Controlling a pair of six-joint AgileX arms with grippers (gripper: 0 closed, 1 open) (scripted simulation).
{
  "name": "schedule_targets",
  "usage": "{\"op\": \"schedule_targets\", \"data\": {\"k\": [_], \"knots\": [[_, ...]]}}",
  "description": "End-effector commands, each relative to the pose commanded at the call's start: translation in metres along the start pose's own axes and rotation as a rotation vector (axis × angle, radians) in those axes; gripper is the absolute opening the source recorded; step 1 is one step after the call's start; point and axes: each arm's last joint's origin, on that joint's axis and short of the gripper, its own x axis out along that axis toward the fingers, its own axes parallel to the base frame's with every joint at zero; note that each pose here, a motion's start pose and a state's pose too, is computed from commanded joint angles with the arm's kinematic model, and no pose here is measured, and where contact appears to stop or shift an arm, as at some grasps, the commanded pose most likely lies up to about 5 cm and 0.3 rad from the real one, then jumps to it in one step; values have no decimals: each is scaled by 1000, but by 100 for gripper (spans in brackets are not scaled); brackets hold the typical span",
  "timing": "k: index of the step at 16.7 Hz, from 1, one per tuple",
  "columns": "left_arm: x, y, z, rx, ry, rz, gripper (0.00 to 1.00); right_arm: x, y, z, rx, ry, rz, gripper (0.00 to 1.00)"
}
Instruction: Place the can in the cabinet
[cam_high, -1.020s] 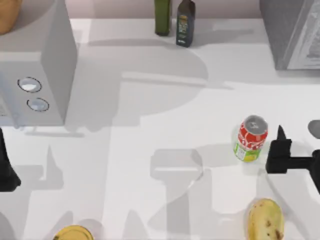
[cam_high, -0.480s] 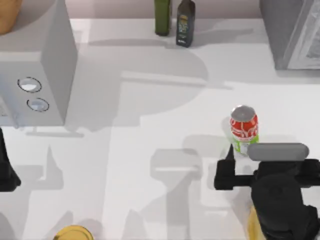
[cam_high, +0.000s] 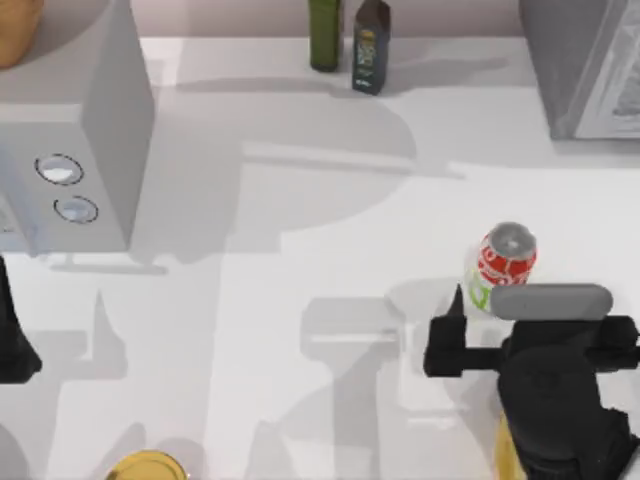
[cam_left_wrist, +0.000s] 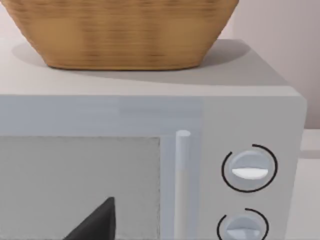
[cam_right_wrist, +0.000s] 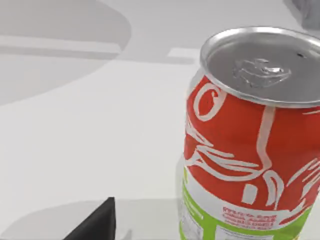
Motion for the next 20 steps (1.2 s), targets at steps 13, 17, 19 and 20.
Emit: {"op": "schedule_targets", "data": {"k": [13,17,19,20], "knots": [[0,0,0,0,0,0,100,56,1,-4,0,5,1,100],[0,0,0,0,0,0,100,56,1,-4,0,5,1,92],[0,0,0,0,0,0,100,56,1,-4,0,5,1,77],[0,0,0,0,0,0,100,56,1,-4,0,5,1,70]]}}
